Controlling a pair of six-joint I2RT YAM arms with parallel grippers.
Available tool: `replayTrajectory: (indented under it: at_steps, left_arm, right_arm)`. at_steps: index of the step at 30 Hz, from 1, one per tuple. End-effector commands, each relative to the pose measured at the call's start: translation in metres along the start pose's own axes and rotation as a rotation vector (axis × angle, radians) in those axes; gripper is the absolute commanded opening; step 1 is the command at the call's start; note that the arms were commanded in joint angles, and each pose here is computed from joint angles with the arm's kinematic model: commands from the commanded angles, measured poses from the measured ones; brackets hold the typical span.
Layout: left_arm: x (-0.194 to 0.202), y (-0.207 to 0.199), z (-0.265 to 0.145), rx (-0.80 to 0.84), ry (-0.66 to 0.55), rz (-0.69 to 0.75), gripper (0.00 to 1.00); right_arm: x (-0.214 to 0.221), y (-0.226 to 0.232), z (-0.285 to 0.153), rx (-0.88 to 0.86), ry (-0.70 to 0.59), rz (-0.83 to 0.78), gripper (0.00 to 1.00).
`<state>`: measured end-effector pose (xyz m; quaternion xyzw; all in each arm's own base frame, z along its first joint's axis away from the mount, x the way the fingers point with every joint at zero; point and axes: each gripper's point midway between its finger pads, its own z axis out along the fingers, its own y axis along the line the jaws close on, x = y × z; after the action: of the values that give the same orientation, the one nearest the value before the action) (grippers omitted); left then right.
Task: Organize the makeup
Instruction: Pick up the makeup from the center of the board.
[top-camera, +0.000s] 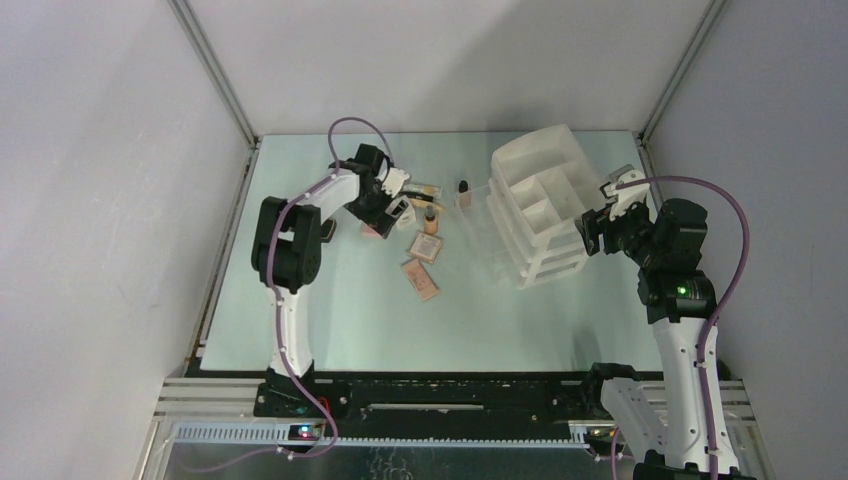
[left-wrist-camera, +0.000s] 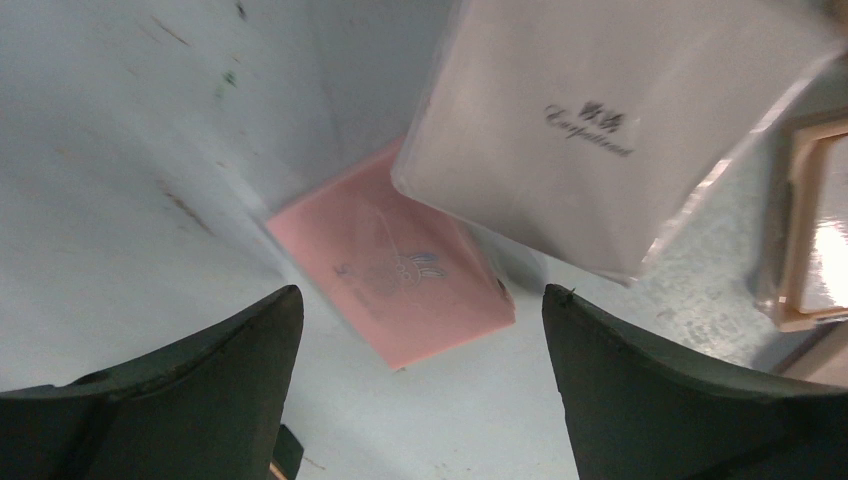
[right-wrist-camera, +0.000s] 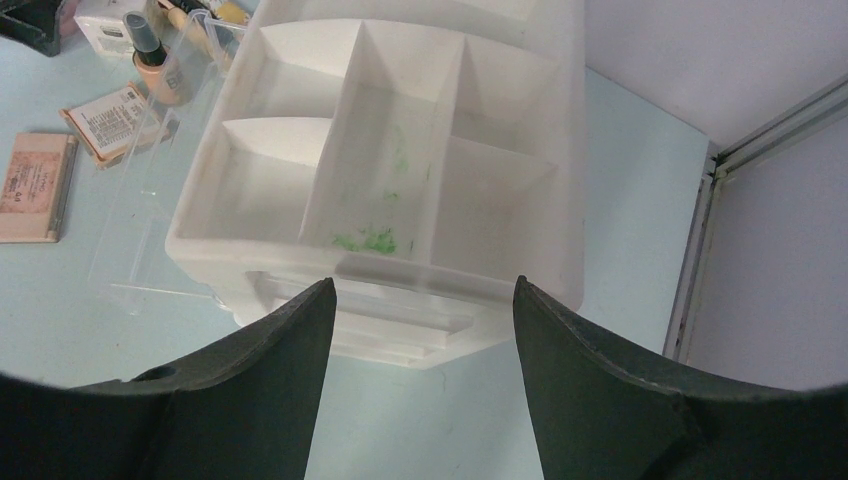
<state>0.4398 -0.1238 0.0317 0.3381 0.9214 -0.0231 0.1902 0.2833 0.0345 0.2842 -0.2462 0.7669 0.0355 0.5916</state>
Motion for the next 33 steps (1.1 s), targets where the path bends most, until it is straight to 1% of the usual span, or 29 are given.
replayTrajectory:
  at_steps: [1,8,14,15,21,24,27,29,31,33]
  left_arm:
    - [-0.004,0.013,-0.003,-0.018,0.018,-0.072,0.92]
    - [-0.005,0.012,0.002,0.017,0.032,-0.104,0.82]
    - [0.000,-0.002,0.011,0.089,0.054,-0.131,0.69]
    - [0.001,-0.002,0.012,0.091,0.058,-0.134,0.68]
    - [0.004,0.002,0.005,0.058,0.053,-0.147,0.53]
    - [0.005,0.005,-0.006,0.041,0.034,-0.157,0.47]
    - [0.004,0.008,-0.025,0.016,0.002,-0.159,0.41]
    - [0.004,0.011,-0.039,-0.007,-0.029,-0.155,0.37]
    - [0.001,0.008,-0.057,-0.014,-0.067,-0.139,0.29]
    - [-0.002,0.004,-0.078,-0.015,-0.115,-0.117,0.25]
  right_arm:
    - [-0.005,-0.002,-0.002,0.011,-0.018,-0.020,0.74]
    - [-0.005,-0.002,-0.002,0.011,-0.017,-0.021,0.74]
    - [-0.004,-0.003,-0.002,0.013,-0.016,-0.020,0.74]
    - [-0.004,-0.002,-0.002,0.011,-0.015,-0.021,0.74]
    - [-0.005,-0.002,-0.002,0.011,-0.018,-0.022,0.74]
    - [-0.005,-0.002,-0.002,0.012,-0.019,-0.023,0.74]
    - [-0.006,-0.002,-0.003,0.011,-0.022,-0.022,0.74]
    - [-0.007,-0.002,-0.003,0.011,-0.025,-0.022,0.74]
    - [-0.007,-0.002,-0.004,0.011,-0.026,-0.022,0.74]
    - [-0.007,-0.001,-0.004,0.011,-0.029,-0.023,0.74]
